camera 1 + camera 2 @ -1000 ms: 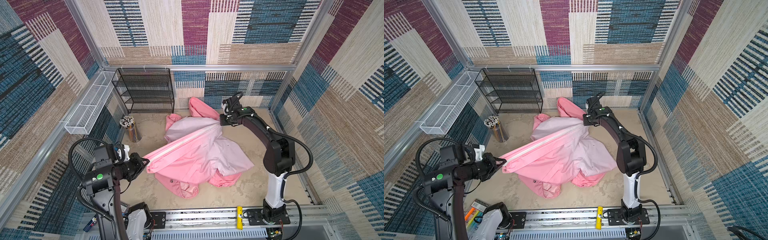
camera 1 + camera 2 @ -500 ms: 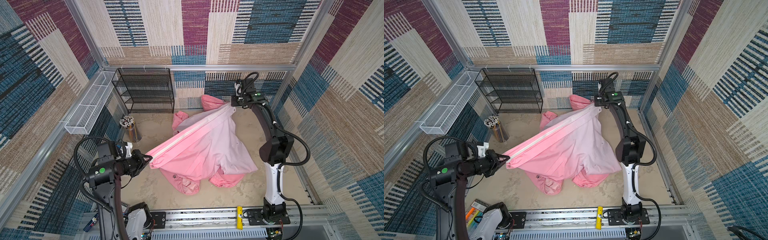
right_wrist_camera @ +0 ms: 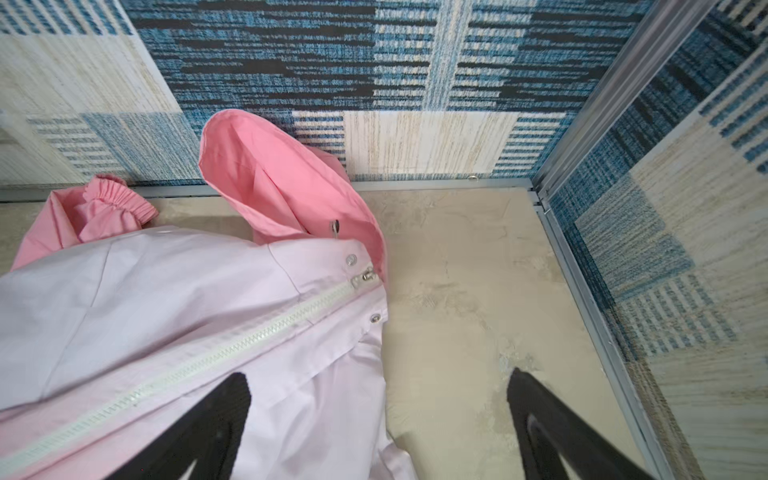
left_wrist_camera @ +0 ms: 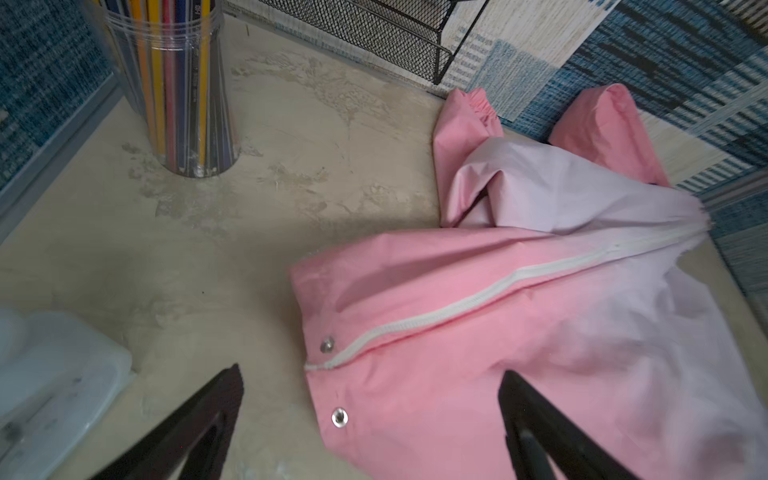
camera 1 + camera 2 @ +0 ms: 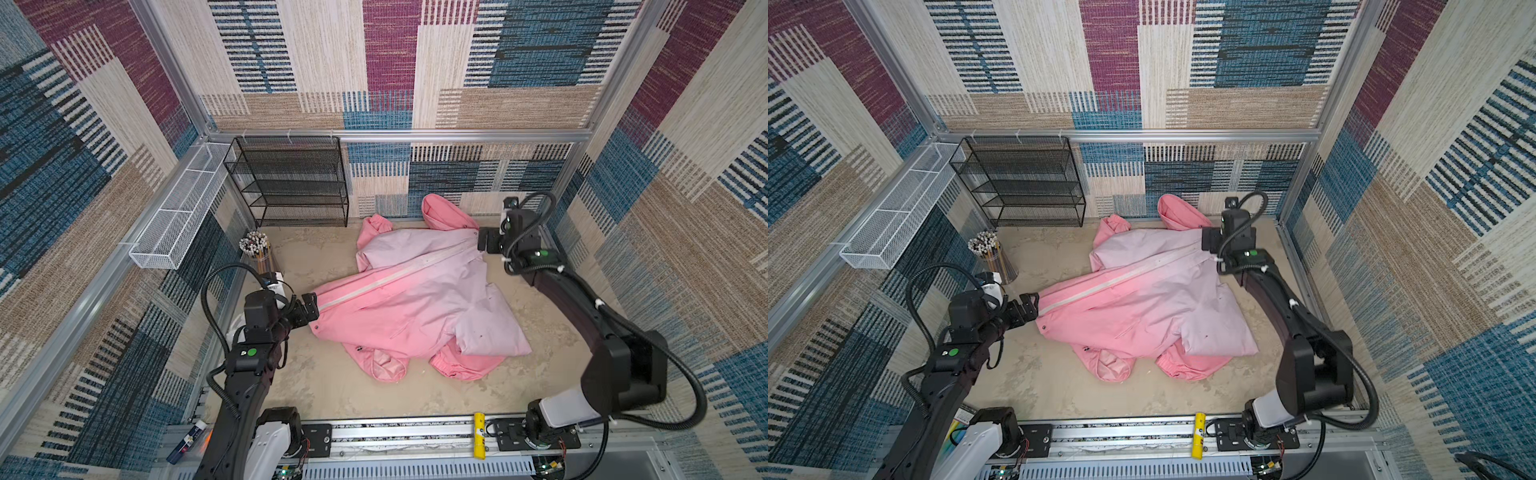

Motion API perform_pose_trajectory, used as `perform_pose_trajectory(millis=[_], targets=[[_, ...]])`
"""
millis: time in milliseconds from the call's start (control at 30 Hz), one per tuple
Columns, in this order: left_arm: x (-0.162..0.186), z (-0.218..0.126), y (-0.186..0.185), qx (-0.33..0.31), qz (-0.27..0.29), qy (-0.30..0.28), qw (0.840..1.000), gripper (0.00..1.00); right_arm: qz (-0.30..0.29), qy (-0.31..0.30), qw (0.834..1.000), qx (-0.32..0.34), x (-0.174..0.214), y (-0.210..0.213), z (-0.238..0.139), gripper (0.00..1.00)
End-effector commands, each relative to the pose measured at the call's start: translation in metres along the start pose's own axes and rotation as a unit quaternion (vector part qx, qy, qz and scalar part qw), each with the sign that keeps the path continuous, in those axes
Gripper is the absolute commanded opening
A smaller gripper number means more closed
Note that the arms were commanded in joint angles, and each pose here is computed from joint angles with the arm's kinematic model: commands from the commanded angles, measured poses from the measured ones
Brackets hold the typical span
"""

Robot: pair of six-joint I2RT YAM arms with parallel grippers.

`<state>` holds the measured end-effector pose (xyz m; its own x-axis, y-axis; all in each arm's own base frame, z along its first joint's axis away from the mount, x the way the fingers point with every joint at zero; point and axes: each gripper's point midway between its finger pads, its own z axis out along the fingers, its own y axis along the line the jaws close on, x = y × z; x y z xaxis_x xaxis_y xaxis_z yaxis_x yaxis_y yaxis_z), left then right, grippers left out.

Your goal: Zip up the jacket

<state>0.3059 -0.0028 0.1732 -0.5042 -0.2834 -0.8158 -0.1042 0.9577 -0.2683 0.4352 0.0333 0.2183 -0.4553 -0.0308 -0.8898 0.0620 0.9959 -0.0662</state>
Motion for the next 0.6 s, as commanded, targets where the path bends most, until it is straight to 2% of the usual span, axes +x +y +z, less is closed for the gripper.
perform_pose_trajectory(millis=[0,67,100,133,200,233,300,333,400,433,533,567], targets=[[-0.052,0.014,0.004,-0.023,0.061,-0.125,0.99,0.99,0.024,-0.182,0.982,0.036,-0.011,-0.022,-0.025,1.0],[-0.034,0.032,0.014,-0.036,0.067,-0.113,0.991,0.99,0.022,-0.15,0.987,0.061,0.037,-0.034,-0.018,1.0],[-0.025,0.038,0.018,-0.041,0.068,-0.12,0.99,0.99,0.013,-0.155,0.986,0.055,0.054,-0.032,-0.021,1.0],[-0.019,0.043,0.024,-0.05,0.066,-0.133,0.988,0.99,0.021,-0.181,0.982,0.044,0.067,-0.031,-0.03,1.0],[-0.004,0.053,0.037,-0.074,0.075,-0.122,0.987,0.99,0.042,-0.234,0.971,0.032,0.081,-0.034,-0.049,1.0],[0.005,0.059,0.039,-0.075,0.083,-0.115,0.987,0.99,0.04,-0.25,0.966,0.047,0.078,-0.039,-0.052,1.0],[0.001,0.062,0.031,-0.05,0.103,-0.165,0.98,0.99,0.026,-0.254,0.967,0.028,0.077,-0.034,-0.048,1.0],[0.0,0.066,0.03,-0.047,0.117,-0.169,0.978,0.99,0.026,-0.243,0.97,0.022,0.083,-0.033,-0.041,1.0],[0.004,0.079,0.036,-0.062,0.112,-0.148,0.981,0.99,0.023,-0.259,0.966,0.009,0.084,-0.032,-0.042,1.0],[0.006,0.084,0.032,-0.05,0.12,-0.145,0.981,1.0,0.03,-0.243,0.969,-0.004,0.089,-0.033,-0.041,1.0],[0.012,0.109,0.022,-0.018,0.143,-0.133,0.981,0.99,0.027,-0.267,0.963,-0.011,0.09,-0.034,-0.043,1.0],[0.013,0.114,0.022,-0.02,0.141,-0.106,0.984,0.99,0.021,-0.235,0.972,-0.022,0.093,-0.028,-0.031,1.0]])
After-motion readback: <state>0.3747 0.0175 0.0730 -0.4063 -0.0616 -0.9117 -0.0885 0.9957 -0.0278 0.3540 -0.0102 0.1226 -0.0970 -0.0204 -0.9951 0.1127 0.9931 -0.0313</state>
